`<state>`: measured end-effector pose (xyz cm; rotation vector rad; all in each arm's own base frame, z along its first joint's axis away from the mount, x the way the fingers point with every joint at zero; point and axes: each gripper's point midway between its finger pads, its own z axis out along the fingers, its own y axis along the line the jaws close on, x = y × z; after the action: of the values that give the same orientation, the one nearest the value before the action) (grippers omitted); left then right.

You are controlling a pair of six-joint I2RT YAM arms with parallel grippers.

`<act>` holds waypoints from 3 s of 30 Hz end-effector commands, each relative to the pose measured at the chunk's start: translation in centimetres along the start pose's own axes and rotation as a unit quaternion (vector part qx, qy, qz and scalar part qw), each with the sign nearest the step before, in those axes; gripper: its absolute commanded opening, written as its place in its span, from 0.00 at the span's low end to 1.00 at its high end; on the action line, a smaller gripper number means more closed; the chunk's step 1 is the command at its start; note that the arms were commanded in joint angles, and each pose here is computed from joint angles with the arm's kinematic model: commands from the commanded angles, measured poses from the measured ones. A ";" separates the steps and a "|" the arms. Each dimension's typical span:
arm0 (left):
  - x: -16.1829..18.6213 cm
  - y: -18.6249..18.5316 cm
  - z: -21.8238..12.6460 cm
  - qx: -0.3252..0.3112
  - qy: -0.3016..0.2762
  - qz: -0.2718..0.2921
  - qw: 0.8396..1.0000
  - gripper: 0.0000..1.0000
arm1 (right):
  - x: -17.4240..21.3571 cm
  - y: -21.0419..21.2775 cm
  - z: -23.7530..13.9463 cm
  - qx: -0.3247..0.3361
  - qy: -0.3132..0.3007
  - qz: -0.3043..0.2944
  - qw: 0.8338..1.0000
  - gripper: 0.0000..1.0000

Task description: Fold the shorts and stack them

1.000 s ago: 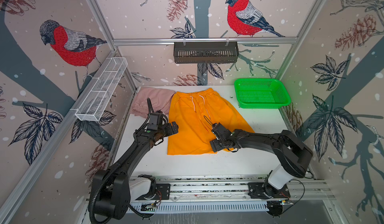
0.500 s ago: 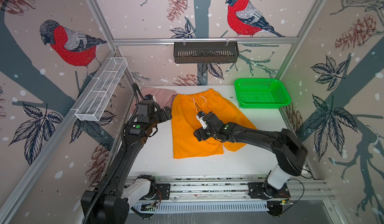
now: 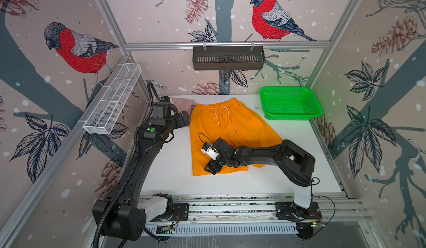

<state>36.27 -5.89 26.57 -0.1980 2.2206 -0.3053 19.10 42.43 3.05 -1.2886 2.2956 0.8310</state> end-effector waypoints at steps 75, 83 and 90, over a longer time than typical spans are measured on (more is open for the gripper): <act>1.7 -1.2 29.4 -0.073 0.173 0.255 0.948 0.97 | 9.8 -9.0 -13.9 0.215 -0.072 0.207 0.952 0.76; 2.0 0.3 31.2 -0.095 0.167 0.243 0.951 0.95 | 9.7 -8.6 -13.3 0.199 -0.080 0.215 0.953 0.76; 3.3 0.9 32.1 -0.077 0.183 0.228 0.953 0.55 | 10.3 -9.1 -13.2 0.212 -0.074 0.224 0.948 0.76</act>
<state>59.17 -10.21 4.75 0.3184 2.5838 0.1350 20.86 23.46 4.15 -0.5420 2.4991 0.4973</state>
